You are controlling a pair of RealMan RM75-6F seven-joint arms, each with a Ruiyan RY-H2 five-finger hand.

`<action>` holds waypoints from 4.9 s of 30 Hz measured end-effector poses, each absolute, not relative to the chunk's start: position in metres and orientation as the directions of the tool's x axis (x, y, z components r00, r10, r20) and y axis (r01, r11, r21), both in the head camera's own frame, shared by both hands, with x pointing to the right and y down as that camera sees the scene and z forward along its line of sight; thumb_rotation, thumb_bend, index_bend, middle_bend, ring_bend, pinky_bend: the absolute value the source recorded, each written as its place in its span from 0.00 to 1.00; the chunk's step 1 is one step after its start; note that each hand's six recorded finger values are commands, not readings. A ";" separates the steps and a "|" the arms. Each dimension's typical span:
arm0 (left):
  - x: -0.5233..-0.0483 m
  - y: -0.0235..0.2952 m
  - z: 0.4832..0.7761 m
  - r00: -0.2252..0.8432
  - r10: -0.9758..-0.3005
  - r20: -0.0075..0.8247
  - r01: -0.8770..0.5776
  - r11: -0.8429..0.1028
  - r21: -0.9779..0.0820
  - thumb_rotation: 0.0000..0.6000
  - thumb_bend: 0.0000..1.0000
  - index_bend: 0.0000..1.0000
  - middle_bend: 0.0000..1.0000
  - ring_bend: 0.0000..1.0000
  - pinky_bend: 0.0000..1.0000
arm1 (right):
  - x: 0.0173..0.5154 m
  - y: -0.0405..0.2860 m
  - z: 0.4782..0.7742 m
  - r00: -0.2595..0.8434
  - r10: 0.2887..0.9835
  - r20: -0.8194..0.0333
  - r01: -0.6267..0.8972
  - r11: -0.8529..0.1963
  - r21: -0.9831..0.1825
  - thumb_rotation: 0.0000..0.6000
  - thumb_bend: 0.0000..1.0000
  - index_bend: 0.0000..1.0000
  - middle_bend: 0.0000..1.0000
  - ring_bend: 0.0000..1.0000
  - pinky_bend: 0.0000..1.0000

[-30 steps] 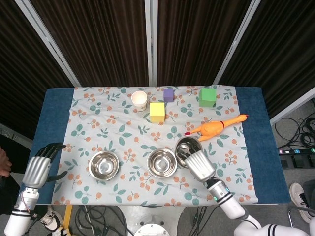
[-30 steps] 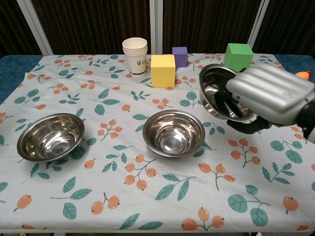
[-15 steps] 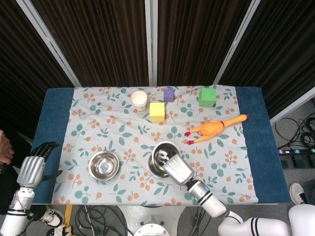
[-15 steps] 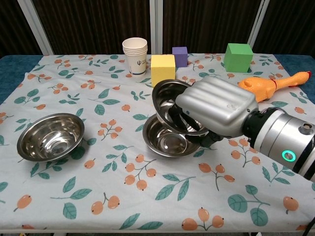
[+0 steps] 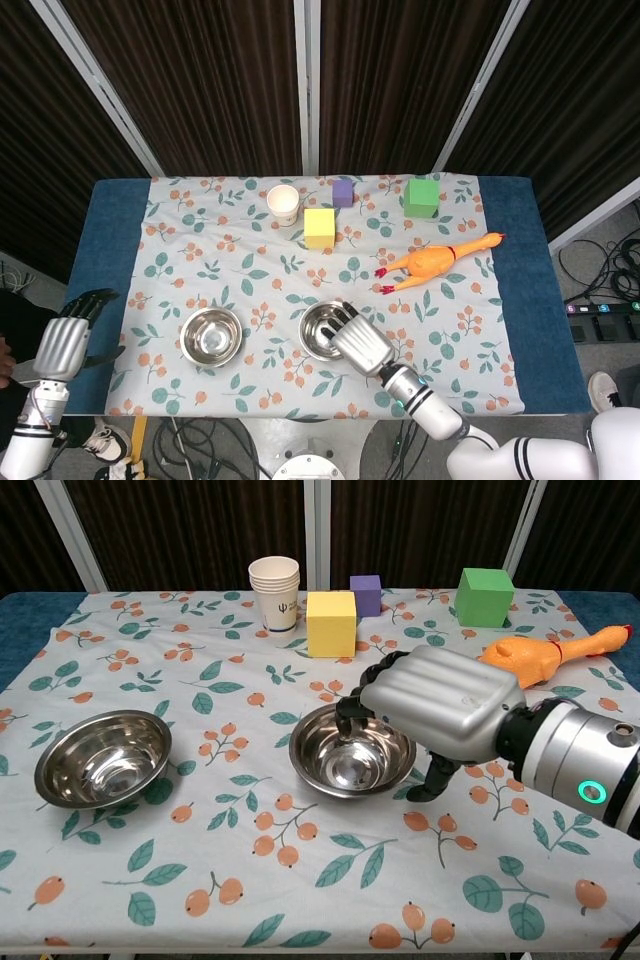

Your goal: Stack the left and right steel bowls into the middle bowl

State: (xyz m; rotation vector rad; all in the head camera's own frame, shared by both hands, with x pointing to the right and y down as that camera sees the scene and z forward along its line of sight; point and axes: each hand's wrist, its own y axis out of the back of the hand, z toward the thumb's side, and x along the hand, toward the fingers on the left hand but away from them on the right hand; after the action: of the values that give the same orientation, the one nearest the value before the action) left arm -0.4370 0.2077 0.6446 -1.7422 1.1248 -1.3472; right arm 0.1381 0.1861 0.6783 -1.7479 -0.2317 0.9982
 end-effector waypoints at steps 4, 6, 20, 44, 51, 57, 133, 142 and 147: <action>-0.433 0.207 0.642 0.116 -0.911 0.397 -0.231 -0.413 -0.881 1.00 0.06 0.25 0.28 0.18 0.25 | 0.146 0.180 0.659 0.625 0.610 -0.487 -0.274 -0.413 -0.869 1.00 0.00 0.31 0.31 0.17 0.17; -0.430 0.207 0.641 0.130 -0.908 0.399 -0.224 -0.419 -0.880 1.00 0.06 0.25 0.28 0.18 0.28 | 0.154 0.173 0.641 0.614 0.644 -0.457 -0.242 -0.398 -0.885 1.00 0.00 0.31 0.31 0.17 0.17; -0.350 0.219 0.654 0.504 -0.718 0.480 0.062 -0.525 -0.849 1.00 0.13 0.35 0.32 0.24 0.38 | 0.219 0.100 0.552 0.462 0.849 -0.255 0.021 -0.298 -0.954 1.00 0.02 0.31 0.35 0.18 0.17; -0.313 0.231 0.708 0.658 -0.570 0.492 0.298 -0.402 -0.865 1.00 0.19 0.46 0.45 0.28 0.39 | 0.255 0.082 0.557 0.384 0.889 -0.249 0.043 -0.287 -0.957 1.00 0.02 0.29 0.36 0.18 0.14; -0.307 0.226 0.721 0.658 -0.577 0.483 0.305 -0.382 -0.872 1.00 0.21 0.52 0.51 0.32 0.40 | 0.259 0.081 0.564 0.374 0.888 -0.266 0.046 -0.304 -0.951 1.00 0.02 0.25 0.36 0.18 0.14; -0.304 0.223 0.726 0.659 -0.583 0.475 0.296 -0.380 -0.876 1.00 0.25 0.58 0.57 0.37 0.44 | 0.261 0.079 0.569 0.368 0.887 -0.277 0.047 -0.316 -0.948 1.00 0.02 0.23 0.36 0.18 0.14; -0.081 0.170 0.717 0.882 -0.433 0.183 0.099 -0.209 -0.973 1.00 0.20 0.39 0.48 0.35 0.42 | 0.344 0.061 0.504 0.192 0.975 -0.113 0.165 -0.145 -0.976 1.00 0.03 0.15 0.35 0.17 0.12; -0.118 0.153 0.705 0.860 -0.470 0.198 0.124 -0.184 -0.975 1.00 0.17 0.38 0.45 0.33 0.42 | 0.340 0.063 0.507 0.205 0.972 -0.117 0.168 -0.153 -0.974 1.00 0.03 0.15 0.35 0.17 0.12; -0.170 0.137 0.689 0.793 -0.560 0.238 0.179 -0.159 -0.971 1.00 0.16 0.38 0.44 0.34 0.42 | 0.339 0.070 0.513 0.216 0.966 -0.143 0.155 -0.178 -0.972 1.00 0.03 0.15 0.35 0.17 0.12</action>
State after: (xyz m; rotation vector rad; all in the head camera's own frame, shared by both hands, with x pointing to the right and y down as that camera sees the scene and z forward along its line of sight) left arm -0.1700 0.1367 0.6891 -1.6082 0.3098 -0.6666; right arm 0.3393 0.0698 0.5129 -1.5471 -1.0962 1.0826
